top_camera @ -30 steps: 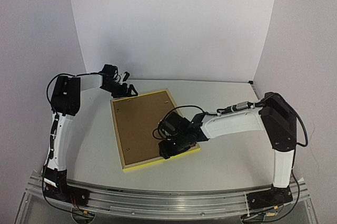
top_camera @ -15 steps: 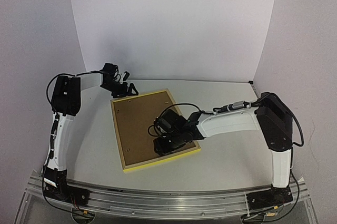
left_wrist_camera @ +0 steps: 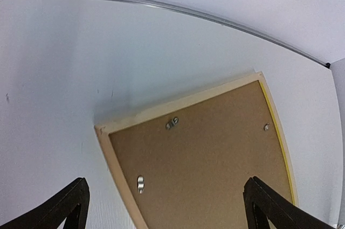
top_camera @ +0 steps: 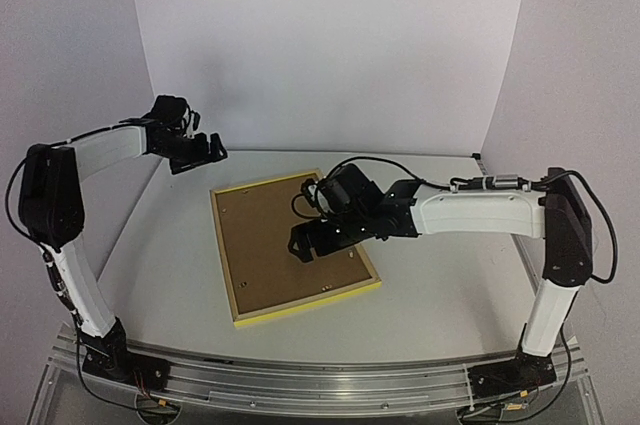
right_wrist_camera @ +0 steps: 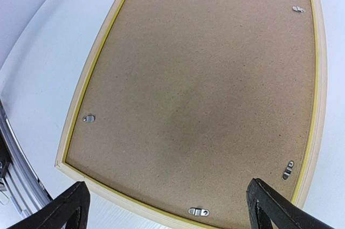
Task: Put the photo into the frame
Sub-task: Install the photo frame at the center of the board.
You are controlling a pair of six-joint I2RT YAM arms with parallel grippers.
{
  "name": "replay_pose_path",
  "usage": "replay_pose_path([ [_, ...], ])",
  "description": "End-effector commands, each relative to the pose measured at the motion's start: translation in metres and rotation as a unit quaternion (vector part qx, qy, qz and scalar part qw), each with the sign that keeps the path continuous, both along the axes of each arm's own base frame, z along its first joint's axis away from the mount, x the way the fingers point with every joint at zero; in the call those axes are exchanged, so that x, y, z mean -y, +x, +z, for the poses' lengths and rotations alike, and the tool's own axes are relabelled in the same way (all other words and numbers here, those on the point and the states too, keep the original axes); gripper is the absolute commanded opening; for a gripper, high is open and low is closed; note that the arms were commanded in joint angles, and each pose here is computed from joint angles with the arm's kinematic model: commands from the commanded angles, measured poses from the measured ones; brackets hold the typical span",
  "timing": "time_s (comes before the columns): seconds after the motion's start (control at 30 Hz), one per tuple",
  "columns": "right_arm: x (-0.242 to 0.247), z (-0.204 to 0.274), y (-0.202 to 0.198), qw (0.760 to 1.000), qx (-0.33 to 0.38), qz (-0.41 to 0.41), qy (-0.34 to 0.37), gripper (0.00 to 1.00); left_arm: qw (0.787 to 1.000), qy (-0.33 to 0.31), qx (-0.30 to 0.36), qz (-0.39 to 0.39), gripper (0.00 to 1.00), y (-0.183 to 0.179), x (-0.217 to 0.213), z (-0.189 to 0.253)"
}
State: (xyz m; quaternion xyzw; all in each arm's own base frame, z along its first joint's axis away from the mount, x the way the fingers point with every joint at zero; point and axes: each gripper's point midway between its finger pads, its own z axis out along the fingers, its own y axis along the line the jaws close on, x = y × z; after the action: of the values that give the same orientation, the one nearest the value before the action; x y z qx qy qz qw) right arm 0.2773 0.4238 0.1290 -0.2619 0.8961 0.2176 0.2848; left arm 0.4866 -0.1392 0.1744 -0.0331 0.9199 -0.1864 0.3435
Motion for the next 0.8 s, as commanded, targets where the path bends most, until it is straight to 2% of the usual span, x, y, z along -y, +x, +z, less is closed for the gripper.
replay_pose_path([
  [0.0,-0.015,0.003,-0.012,0.998,-0.004,0.066,0.006,0.98,0.996,-0.048,-0.023,0.074,1.0,-0.061,-0.018,-0.017],
  [0.13,-0.016,-0.007,-0.022,0.994,-0.012,0.112,-0.01,0.96,0.992,-0.098,-0.06,0.059,1.0,-0.116,-0.009,-0.047],
  [0.27,-0.013,-0.022,-0.018,0.994,-0.017,0.102,-0.033,0.95,0.988,-0.125,-0.081,0.05,0.98,-0.143,0.001,-0.065],
  [0.33,-0.019,-0.03,-0.015,0.995,-0.032,0.092,-0.034,0.92,0.986,-0.134,-0.085,0.042,0.94,-0.15,0.008,-0.071],
  [0.57,-0.069,-0.04,-0.028,0.984,-0.124,0.129,0.026,0.71,0.986,-0.129,-0.102,0.025,0.81,-0.154,0.029,-0.093],
  [0.77,-0.079,-0.063,-0.022,0.982,-0.085,0.167,-0.005,0.66,0.987,-0.105,-0.123,0.024,0.68,-0.153,0.031,-0.112],
])
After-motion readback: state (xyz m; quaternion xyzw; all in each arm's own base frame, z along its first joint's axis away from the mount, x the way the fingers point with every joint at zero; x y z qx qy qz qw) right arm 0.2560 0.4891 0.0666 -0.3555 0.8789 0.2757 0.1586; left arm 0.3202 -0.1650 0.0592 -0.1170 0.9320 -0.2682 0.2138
